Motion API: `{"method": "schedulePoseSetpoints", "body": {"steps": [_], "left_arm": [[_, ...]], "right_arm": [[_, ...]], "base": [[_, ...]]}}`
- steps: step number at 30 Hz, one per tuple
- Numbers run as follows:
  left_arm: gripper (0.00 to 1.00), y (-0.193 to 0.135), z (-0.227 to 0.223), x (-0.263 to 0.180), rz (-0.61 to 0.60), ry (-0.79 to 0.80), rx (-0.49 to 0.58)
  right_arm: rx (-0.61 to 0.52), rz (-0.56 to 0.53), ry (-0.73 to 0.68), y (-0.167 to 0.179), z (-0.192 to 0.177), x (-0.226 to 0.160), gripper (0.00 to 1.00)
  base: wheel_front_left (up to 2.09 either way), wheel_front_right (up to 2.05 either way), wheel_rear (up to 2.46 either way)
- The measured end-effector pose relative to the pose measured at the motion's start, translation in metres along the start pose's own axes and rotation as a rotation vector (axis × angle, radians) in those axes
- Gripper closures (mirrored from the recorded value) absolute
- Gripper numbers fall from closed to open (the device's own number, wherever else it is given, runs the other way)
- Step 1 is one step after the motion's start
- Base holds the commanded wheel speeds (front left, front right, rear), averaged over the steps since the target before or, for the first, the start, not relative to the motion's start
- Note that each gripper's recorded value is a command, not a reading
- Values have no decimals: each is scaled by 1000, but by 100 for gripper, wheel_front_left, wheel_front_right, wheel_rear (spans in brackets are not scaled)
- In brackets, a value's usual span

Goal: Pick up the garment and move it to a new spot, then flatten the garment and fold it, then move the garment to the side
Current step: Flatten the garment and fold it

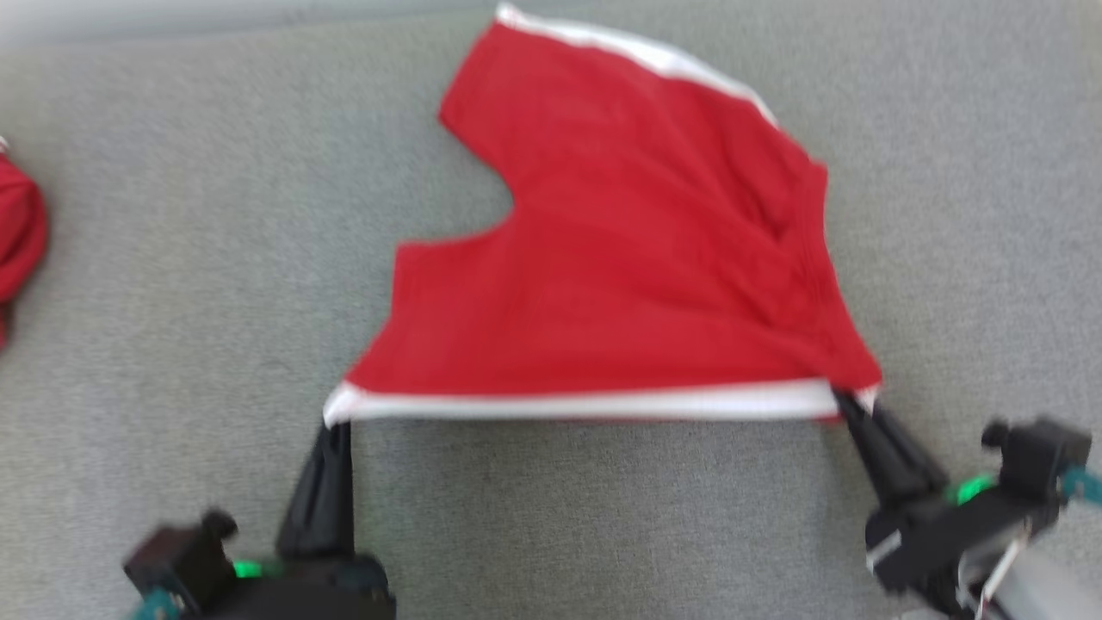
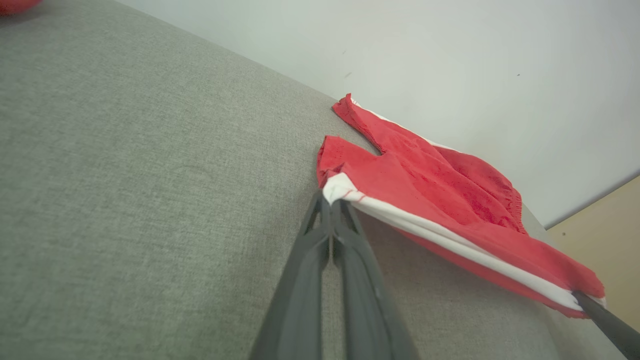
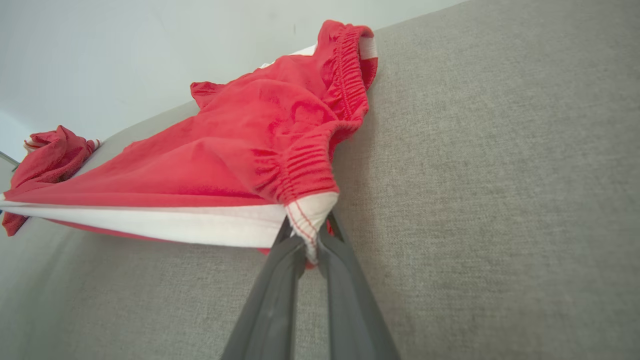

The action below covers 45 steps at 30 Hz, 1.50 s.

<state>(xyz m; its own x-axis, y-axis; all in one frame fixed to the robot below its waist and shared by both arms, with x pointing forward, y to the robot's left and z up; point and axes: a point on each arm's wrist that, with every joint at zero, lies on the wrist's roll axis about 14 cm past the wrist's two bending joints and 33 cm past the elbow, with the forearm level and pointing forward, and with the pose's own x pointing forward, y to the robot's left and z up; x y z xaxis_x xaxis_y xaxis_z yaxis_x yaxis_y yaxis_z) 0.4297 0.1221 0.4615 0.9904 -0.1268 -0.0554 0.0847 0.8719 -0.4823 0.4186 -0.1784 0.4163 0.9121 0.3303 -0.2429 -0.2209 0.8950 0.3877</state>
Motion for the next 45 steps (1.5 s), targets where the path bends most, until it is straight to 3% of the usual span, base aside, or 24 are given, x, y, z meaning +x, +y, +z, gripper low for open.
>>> {"method": "schedulePoseSetpoints", "body": {"steps": [9,16,26,31,35,45], "left_arm": [[100,14,-9,-51,72,33,9],[100,7,-6,-48,11,24,63],[100,-38,44,44,-275,-34,287],[100,-59,59,100,-361,-20,371],[100,-68,45,140,-416,71,483],[100,-83,5,218,-454,162,522]], "right_arm": [[61,-17,82,20,-38,-50,100],[125,-34,47,31,-30,-49,100],[117,0,-88,38,25,-9,100],[127,-4,-140,33,46,19,100],[138,-36,-160,21,50,39,100],[118,-138,-187,-14,45,63,100]], "base": [[0,0,0],[0,0,0],[0,0,0],[0,0,0],[0,0,0],[0,0,0]]}}
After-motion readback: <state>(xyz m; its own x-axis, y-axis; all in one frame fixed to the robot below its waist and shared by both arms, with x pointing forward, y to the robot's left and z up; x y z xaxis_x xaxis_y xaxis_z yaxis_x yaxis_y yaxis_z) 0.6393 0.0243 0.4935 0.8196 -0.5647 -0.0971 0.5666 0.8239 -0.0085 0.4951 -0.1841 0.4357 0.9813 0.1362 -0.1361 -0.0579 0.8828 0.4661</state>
